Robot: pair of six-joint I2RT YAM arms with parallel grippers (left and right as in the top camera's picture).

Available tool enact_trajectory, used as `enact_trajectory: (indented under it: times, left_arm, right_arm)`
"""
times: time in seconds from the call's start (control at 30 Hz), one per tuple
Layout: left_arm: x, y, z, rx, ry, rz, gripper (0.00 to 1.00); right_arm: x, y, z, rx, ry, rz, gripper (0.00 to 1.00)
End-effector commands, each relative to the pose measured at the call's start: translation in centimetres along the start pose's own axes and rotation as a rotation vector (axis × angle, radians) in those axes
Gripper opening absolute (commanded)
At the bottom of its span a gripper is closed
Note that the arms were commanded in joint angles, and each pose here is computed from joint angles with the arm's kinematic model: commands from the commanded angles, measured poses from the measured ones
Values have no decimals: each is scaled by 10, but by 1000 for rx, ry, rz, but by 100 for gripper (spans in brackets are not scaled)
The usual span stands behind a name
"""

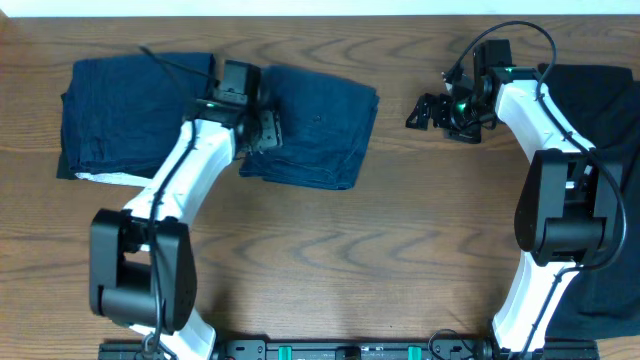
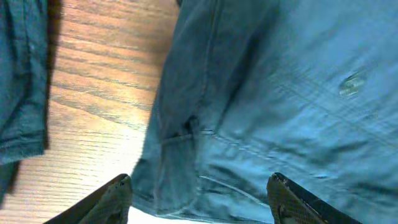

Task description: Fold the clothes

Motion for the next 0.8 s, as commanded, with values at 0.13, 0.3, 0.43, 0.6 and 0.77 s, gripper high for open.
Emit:
enact_trajectory:
  times: [0.13,0.3,0.43,0.6,0.77]
  left_arm:
    - [-11,31,2,-37,-113,110,72]
    - [-16,54,5,-17,-141,143,72]
    - [-18,60,6,-10,-141,157,72]
    - [-21,66,4,-5,-136,173,72]
    - [-28,82,6,13,-134,208,72]
  right_arm:
    - [4,-10,6,1,-31,-29,99]
    - [4,-10,6,0,-31,-29,99]
    - [4,-10,6,0,-31,-29,99]
    - [4,-10,6,1,-31,-29,99]
    - [4,-10,6,0,-31,-29,99]
Point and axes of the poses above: each gripper's point midway between its finger pads, its own y axis out along the fingers, its own z axis along the line the jaws close on, x = y × z, the point moved 9 cm from there along -y, back along the fingers, and after that the axes turned 3 degrees about -y, right-handed, at the moved point
